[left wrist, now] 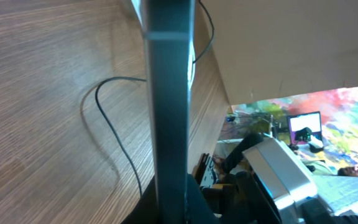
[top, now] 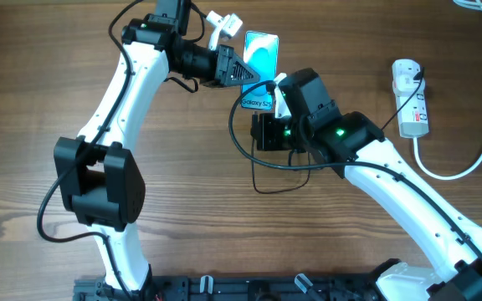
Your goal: Plug charger to phone and switch on socket
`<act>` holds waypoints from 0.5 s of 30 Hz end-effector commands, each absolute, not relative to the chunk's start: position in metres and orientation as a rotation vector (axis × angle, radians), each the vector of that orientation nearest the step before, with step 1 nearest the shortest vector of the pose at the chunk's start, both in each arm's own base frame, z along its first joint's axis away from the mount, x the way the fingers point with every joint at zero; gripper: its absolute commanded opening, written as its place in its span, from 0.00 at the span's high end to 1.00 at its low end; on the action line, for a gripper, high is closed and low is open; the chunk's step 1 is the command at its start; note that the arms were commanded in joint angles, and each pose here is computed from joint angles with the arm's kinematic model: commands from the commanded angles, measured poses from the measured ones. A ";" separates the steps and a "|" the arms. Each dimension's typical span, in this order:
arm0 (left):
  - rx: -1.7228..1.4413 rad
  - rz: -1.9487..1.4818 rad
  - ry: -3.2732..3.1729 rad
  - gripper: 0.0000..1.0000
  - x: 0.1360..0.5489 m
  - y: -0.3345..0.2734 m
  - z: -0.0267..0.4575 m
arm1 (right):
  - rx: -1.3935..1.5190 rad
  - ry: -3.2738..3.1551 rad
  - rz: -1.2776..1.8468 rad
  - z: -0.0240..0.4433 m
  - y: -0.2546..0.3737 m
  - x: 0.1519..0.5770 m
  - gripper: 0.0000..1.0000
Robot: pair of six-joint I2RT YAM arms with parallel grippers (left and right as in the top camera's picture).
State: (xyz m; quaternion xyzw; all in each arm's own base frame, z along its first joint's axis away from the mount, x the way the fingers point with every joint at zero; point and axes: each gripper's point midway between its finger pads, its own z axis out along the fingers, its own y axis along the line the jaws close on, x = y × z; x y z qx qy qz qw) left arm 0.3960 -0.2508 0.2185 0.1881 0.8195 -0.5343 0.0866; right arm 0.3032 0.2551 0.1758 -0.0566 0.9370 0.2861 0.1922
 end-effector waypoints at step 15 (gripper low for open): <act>0.612 -1.588 2.393 0.96 0.394 -0.253 0.228 | -0.169 2.614 0.836 0.183 0.261 0.307 0.95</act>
